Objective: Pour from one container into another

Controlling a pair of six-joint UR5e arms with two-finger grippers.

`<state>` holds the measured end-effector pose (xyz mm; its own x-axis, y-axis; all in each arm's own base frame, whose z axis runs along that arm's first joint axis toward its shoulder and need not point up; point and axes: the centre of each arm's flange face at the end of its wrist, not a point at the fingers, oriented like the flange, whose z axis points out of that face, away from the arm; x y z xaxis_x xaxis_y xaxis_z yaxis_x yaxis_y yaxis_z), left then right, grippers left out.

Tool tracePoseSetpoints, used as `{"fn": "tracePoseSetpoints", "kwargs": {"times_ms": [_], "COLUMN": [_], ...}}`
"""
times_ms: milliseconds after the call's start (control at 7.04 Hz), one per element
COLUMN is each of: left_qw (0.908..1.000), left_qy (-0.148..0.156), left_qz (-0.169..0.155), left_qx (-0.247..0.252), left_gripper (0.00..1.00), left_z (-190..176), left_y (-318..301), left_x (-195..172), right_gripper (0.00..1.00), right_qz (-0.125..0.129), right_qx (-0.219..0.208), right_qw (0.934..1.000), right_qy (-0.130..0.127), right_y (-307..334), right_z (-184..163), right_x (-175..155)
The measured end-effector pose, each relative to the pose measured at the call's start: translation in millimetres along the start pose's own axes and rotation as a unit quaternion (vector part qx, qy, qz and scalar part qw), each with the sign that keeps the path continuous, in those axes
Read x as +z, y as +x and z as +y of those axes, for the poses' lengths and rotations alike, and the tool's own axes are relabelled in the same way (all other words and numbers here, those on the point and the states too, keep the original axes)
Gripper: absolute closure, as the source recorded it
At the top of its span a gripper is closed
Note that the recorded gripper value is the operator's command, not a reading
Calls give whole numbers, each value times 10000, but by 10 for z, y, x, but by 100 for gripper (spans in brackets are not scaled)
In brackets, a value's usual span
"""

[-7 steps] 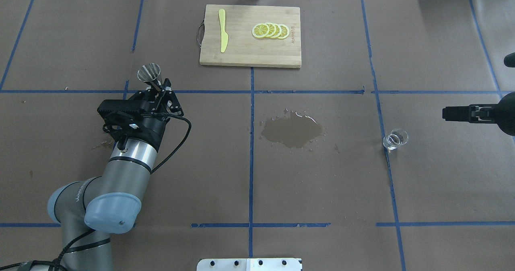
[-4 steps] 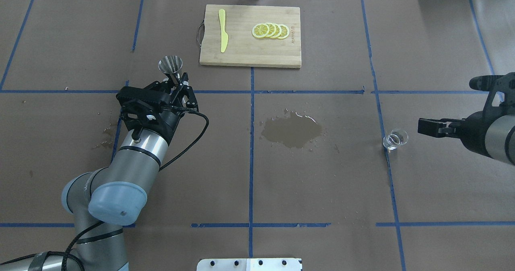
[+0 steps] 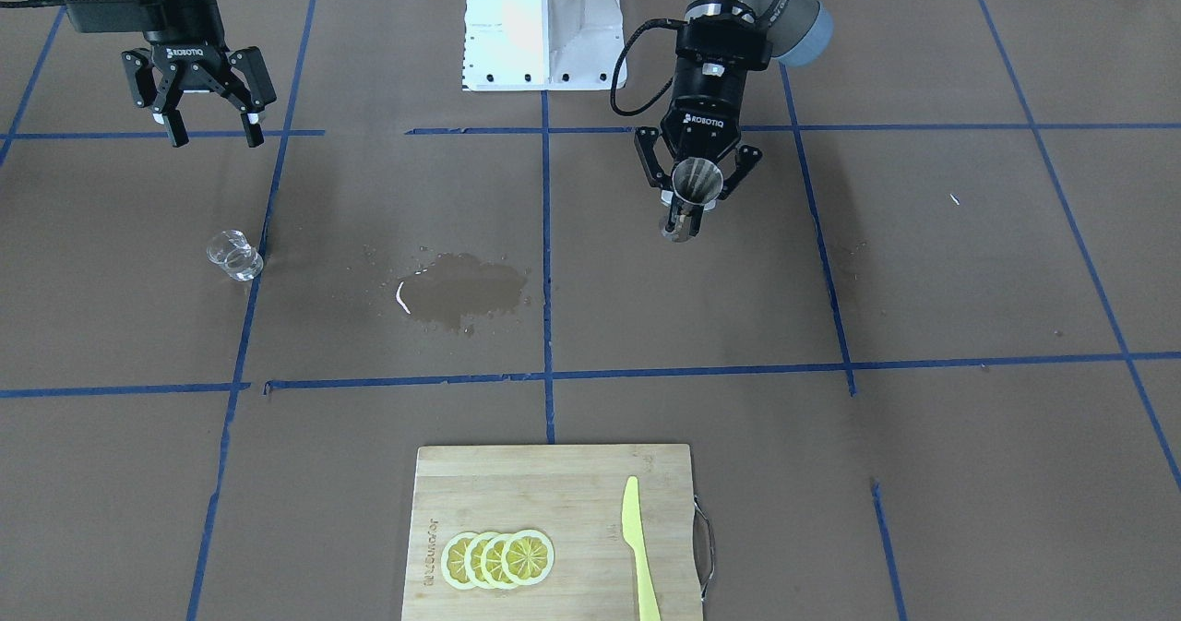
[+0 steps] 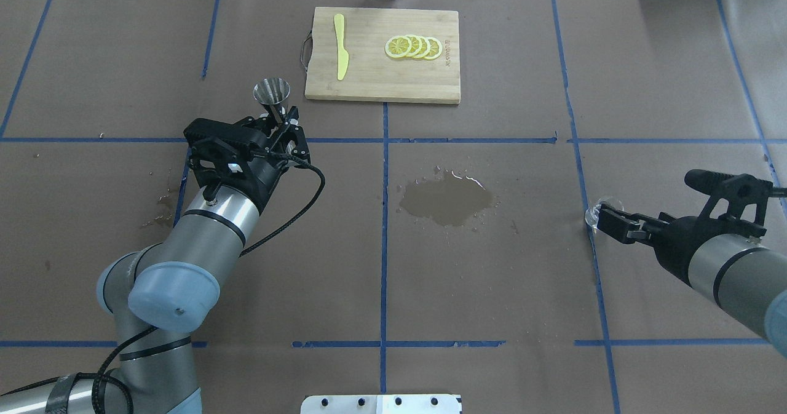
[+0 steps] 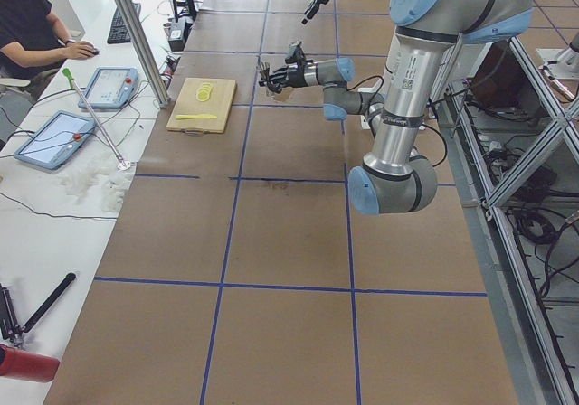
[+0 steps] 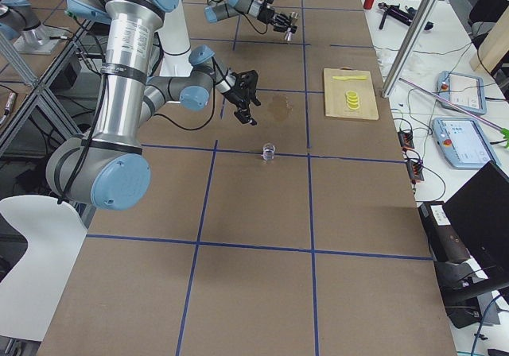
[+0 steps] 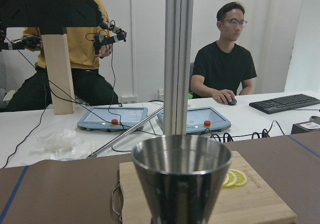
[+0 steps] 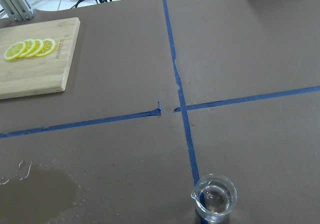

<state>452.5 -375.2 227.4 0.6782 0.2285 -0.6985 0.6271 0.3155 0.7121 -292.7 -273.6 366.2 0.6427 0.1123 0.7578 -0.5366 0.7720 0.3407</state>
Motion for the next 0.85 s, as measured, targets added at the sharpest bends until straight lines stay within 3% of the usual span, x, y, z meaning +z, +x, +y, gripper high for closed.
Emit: {"fn": "tracePoseSetpoints", "kwargs": {"times_ms": [284, 568, 852], "left_qw": [9998, 9997, 9997], "left_qy": [1, 8, 8], "left_qz": [5, 4, 23], "left_qx": [200, 244, 233], "left_gripper": [100, 100, 100], "left_z": [3, -5, -9], "left_y": [3, 5, 6], "left_x": [19, 25, 24], "right_gripper": [0, 0, 0], "right_qz": [138, 392, 539], "right_qx": [-385, -884, -1158], "right_qw": [9973, 9875, 9771], "right_qy": [613, 1245, 1700], "right_y": [73, 258, 398], "right_z": [359, 697, 868], "right_x": [202, 522, 741]}}
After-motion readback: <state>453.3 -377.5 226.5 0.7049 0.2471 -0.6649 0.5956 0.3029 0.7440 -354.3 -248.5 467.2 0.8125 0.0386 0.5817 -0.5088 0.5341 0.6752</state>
